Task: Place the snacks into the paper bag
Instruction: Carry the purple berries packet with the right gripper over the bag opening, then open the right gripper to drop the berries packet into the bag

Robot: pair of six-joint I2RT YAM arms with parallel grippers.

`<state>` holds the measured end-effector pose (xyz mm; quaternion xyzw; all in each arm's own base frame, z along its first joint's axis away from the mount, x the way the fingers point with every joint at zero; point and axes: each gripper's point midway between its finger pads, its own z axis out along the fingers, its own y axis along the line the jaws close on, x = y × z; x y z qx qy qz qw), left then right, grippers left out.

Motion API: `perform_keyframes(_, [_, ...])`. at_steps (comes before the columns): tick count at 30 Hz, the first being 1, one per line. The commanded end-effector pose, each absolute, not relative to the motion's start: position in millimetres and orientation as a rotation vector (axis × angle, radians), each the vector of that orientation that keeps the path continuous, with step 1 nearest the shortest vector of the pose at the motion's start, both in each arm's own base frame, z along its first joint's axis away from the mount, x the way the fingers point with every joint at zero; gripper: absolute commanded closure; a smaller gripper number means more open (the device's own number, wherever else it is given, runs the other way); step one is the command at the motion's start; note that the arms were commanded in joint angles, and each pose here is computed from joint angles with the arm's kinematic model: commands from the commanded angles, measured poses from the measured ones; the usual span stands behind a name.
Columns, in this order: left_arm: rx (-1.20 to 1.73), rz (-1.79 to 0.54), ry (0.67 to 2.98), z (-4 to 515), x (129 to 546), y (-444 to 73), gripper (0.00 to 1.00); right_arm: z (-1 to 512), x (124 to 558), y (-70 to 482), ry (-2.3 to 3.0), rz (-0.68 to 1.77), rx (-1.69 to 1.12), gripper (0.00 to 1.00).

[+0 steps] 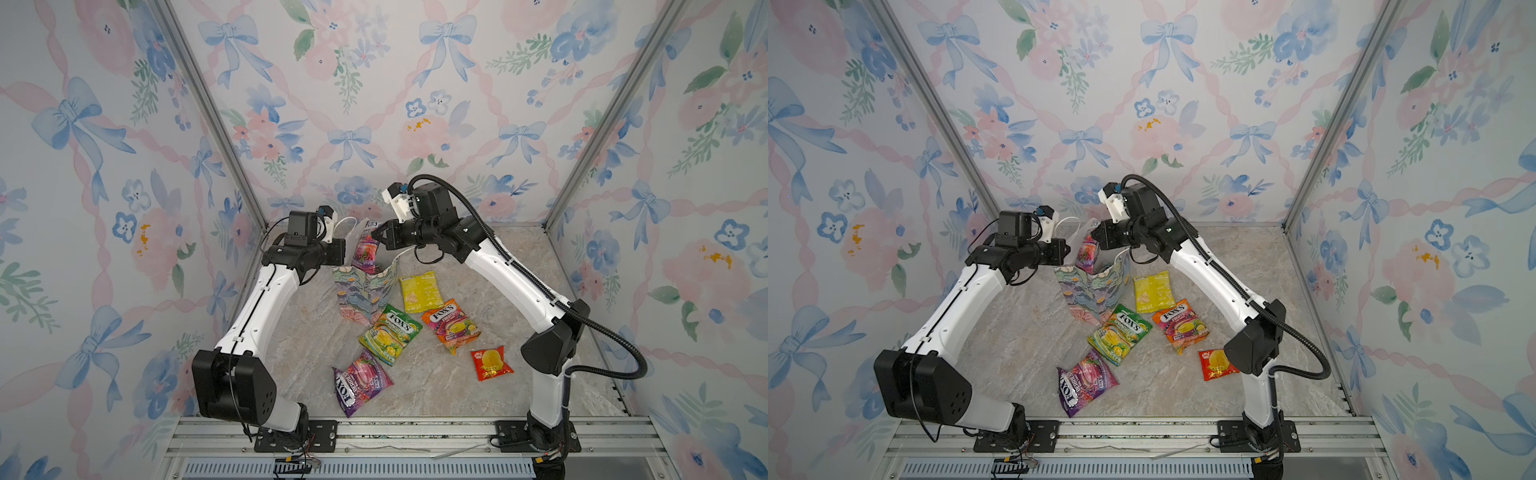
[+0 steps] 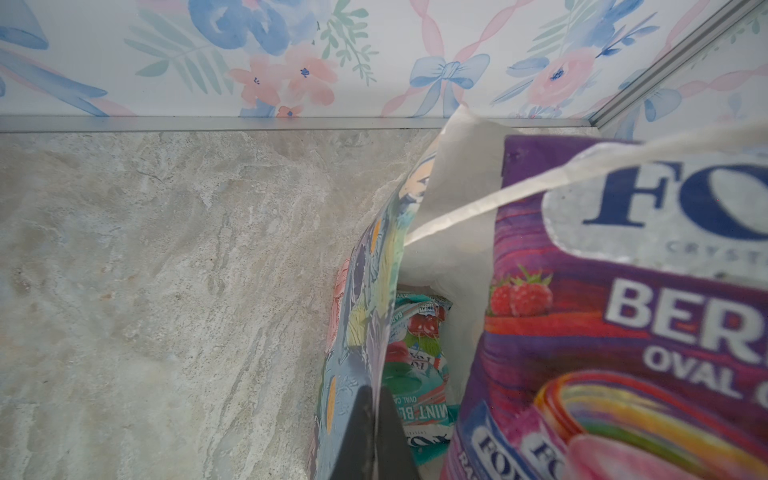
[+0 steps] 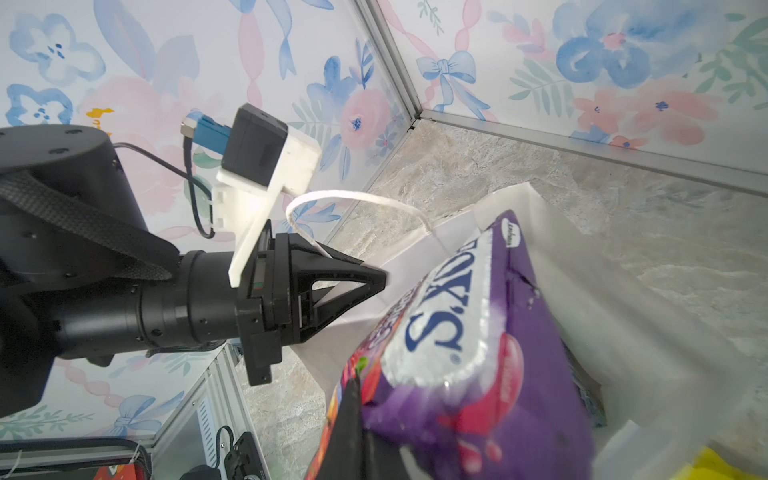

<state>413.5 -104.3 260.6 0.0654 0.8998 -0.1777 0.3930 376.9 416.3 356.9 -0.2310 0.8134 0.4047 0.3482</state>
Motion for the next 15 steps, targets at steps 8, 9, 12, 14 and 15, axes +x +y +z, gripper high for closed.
perform_keyframes(8, [0.182, -0.456, 2.309, 253.8, 406.2, -104.1, 1.00, 358.5, 388.0, 433.9, 2.071, 1.105, -0.600, 1.00])
perform_keyframes(9, [0.182, -0.456, 2.310, 253.7, 406.2, -103.8, 1.00, 356.9, 389.1, 433.7, 2.075, 1.106, -0.598, 1.00])
perform_keyframes(12, [0.181, -0.451, 2.311, 253.0, 406.6, -103.0, 1.00, 359.0, 391.3, 429.1, 2.072, 1.096, -0.588, 0.87])
perform_keyframes(14, [0.179, -0.450, 2.313, 252.6, 406.5, -102.5, 1.00, 364.5, 392.3, 422.0, 2.062, 1.084, -0.573, 0.67])
perform_keyframes(15, [0.180, -0.451, 2.312, 252.7, 406.5, -102.7, 1.00, 368.7, 392.7, 417.0, 2.051, 1.073, -0.565, 0.59])
